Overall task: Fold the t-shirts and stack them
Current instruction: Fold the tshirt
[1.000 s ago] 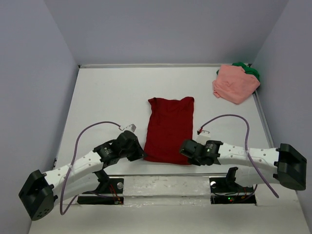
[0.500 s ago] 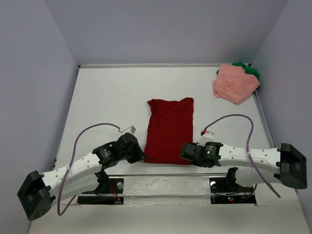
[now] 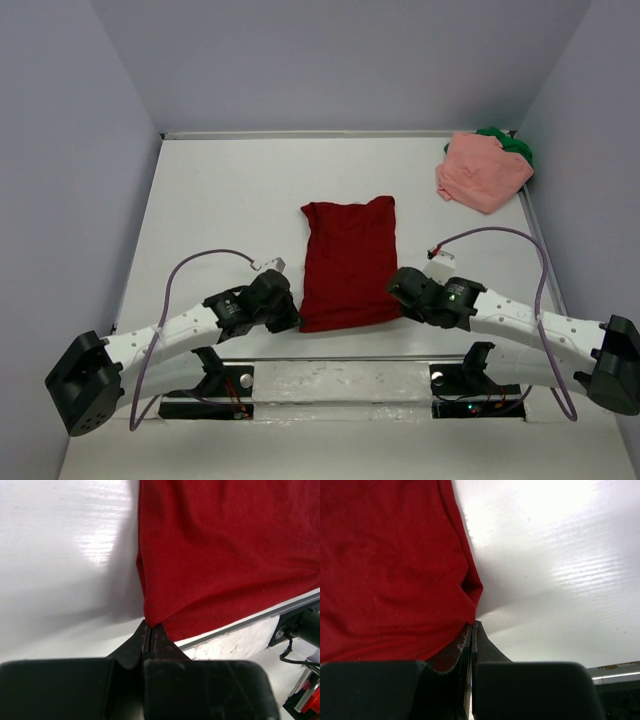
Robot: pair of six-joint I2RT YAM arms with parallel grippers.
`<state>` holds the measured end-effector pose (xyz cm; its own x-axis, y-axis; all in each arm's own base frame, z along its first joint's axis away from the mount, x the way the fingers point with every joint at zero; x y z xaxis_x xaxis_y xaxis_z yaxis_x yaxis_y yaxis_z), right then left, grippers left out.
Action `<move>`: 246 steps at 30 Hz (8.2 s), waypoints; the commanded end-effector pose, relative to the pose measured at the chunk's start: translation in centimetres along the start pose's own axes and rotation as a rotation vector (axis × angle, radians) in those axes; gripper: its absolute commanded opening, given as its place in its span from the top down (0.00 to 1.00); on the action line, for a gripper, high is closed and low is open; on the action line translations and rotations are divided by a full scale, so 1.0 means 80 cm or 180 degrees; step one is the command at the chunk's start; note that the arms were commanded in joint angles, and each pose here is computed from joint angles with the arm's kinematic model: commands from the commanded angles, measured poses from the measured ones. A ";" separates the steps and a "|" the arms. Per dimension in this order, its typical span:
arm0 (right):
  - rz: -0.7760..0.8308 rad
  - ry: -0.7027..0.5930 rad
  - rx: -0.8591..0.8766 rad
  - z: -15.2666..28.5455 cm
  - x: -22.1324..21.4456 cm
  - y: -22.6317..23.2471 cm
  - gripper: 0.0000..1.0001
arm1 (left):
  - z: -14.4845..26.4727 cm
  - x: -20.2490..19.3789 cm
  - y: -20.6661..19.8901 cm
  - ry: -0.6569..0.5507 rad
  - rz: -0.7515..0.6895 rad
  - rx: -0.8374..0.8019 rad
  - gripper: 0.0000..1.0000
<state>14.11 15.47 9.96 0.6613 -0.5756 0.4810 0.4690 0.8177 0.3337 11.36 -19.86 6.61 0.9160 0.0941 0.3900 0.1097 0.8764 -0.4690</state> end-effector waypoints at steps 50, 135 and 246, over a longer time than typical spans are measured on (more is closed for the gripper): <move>0.1429 -0.0294 0.0269 -0.162 0.330 0.249 1.00 | -0.056 0.405 -0.084 -0.0768 -0.1038 0.0616 1.00; 0.1497 -0.0580 -0.0211 -0.237 0.399 0.207 0.23 | -0.072 0.489 -0.105 -0.1841 -0.1453 0.0579 0.01; 0.1909 -0.0316 -0.0048 -0.011 0.128 0.185 1.00 | 0.028 0.297 -0.122 -0.1132 -0.1068 0.0815 1.00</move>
<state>27.77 25.49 20.88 0.7556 0.0388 0.6539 -0.1005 0.9933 0.0572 34.31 -25.53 22.48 0.6211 -0.1346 0.7721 0.2464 0.9687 -0.0294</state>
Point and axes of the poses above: each gripper's point midway between its finger pads, its own z axis back along the fingers, its own y axis along the line the jaws close on, x = y × z, the point moved 3 cm from there along z, back along the fingers, and after that the axes turned 12 degrees about -z, right-handed, at the moved point
